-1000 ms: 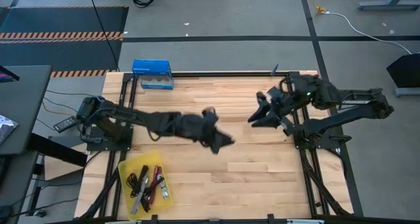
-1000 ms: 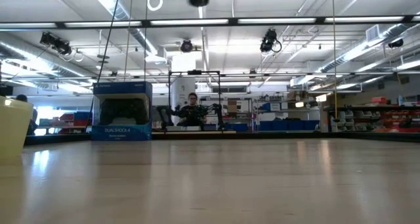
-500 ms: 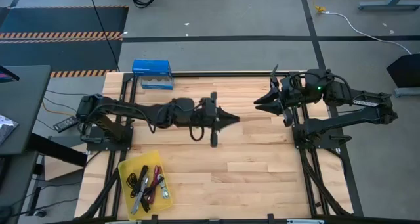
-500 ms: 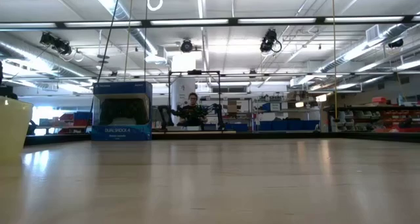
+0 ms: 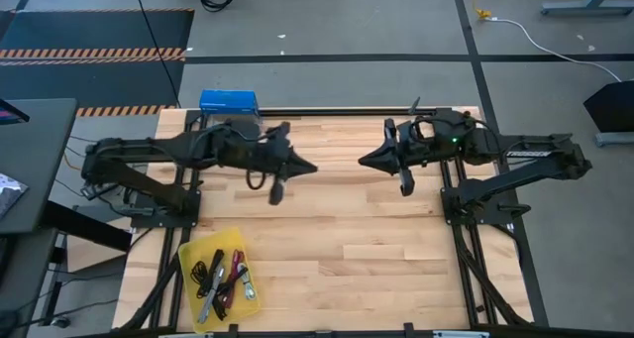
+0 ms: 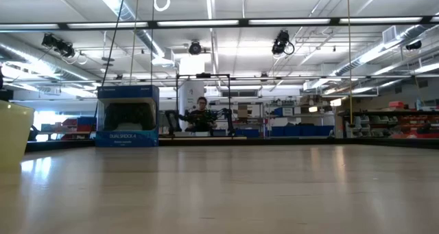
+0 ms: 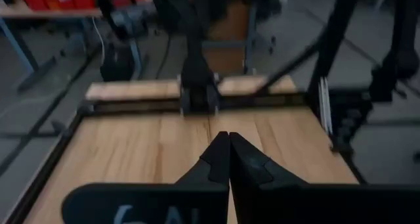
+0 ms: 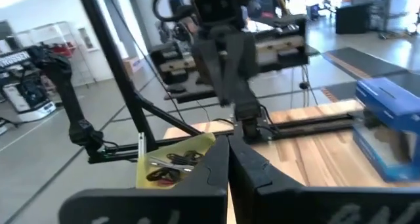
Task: Pick and place USB-C Cables
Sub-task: Move the yellow bin to the center of the table
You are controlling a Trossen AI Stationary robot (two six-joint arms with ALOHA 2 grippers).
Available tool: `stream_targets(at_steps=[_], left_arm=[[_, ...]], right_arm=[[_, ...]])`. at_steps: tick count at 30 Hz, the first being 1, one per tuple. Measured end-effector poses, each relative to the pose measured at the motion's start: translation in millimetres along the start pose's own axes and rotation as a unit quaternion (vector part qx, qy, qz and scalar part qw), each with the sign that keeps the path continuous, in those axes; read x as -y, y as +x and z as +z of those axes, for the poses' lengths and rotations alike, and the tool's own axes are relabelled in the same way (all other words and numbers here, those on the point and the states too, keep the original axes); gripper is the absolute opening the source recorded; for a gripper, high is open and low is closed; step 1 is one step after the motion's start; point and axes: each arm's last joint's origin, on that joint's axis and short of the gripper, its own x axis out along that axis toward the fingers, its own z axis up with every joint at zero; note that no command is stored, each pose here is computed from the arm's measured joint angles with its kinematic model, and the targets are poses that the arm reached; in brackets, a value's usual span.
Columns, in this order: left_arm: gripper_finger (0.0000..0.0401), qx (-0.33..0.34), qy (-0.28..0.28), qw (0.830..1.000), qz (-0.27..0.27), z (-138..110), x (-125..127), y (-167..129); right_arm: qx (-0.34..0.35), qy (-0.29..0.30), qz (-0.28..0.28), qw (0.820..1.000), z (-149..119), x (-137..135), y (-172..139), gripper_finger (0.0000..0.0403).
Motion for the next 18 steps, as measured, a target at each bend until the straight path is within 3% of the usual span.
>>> stream_targets(at_steps=[6,12,18], left_arm=[[0.0001,-0.026,0.017,0.999,0.011,1,3,-28],[0.0001,-0.013,0.018,0.999,0.024,5,2,-38],[0.0001,-0.041,0.002,0.999,0.024,1,3,-53]], right_arm=[[0.009,-0.007,-0.02,1.0,5,-3,-19,0.0003],[0.006,-0.005,-0.045,0.999,7,-6,-47,0.0002],[0.013,0.007,-0.057,0.998,8,-11,-76,0.0002]])
